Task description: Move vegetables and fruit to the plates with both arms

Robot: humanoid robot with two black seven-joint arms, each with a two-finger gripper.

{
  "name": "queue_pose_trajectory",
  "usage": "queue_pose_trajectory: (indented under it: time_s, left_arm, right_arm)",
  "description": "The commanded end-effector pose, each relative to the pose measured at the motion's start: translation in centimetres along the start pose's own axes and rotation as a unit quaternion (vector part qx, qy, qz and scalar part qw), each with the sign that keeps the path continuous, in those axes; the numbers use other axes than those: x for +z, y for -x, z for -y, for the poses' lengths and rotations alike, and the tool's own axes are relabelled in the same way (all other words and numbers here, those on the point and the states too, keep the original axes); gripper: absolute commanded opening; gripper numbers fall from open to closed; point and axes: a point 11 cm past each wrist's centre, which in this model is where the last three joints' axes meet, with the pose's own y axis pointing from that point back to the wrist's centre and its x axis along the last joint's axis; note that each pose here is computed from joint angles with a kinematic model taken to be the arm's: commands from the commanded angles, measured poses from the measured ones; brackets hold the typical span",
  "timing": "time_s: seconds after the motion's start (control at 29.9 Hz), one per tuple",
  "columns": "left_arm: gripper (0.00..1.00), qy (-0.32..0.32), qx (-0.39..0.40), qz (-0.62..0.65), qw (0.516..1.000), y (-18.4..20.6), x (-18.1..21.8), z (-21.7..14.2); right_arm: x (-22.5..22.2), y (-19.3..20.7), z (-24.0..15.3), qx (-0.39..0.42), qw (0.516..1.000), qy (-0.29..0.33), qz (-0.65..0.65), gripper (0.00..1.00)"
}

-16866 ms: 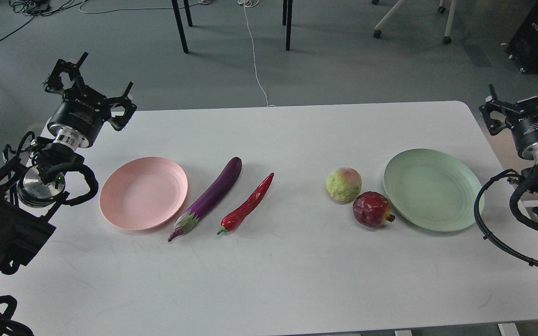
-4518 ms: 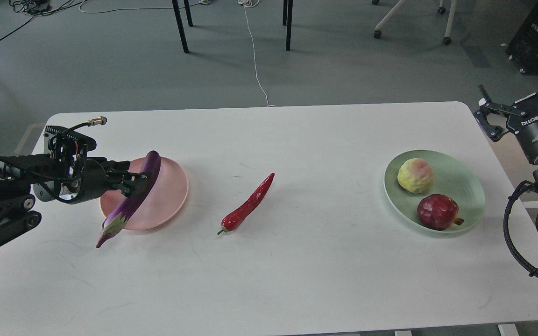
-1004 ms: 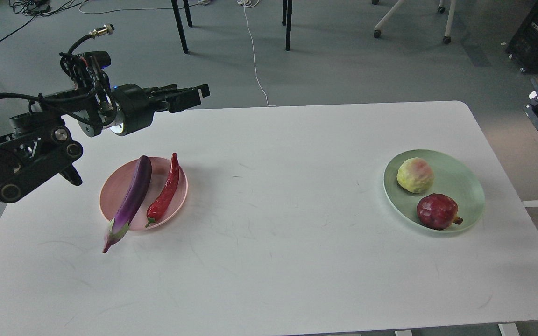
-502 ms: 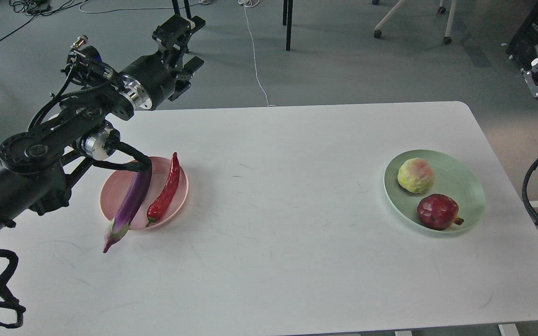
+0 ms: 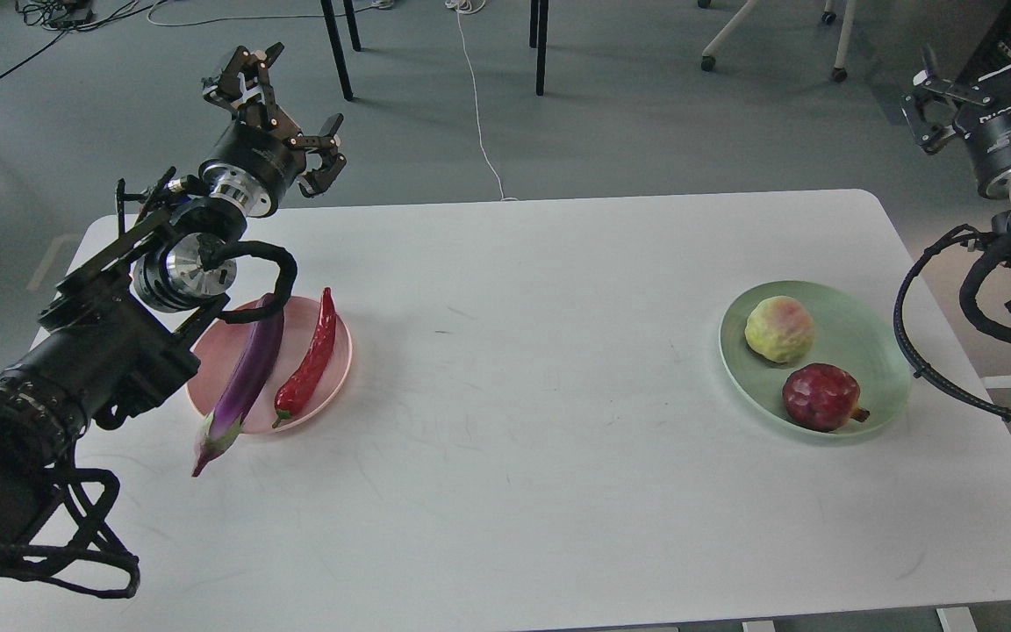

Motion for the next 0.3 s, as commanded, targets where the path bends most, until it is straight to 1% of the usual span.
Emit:
queue_pose_trajectory:
  time_s: [0.0,0.1,0.23,0.27]
  left_arm:
    - [0.98,0.012,0.005,-0.036,0.999,0.1,0.0,0.1]
    - [0.98,0.017,0.008,-0.044,0.999,0.1,-0.1,0.1]
    - [0.98,0.018,0.014,-0.042,0.999,-0.1,-0.2,0.0]
    - [0.98,0.04,0.015,-0.041,0.998,-0.2,0.2,-0.1]
  right_arm:
    - [1.9,-0.1,0.4,0.013,0.999,0.004,0.039,0.99]
    - [3.0,-0.1,0.4,0.013,0.999,0.007,0.048,0.99]
    - [3.3,0.0,0.4,0.012,0.999,0.011,0.047,0.99]
    - [3.2,0.2,0.4,0.007,0.999,0.01,0.048,0.99]
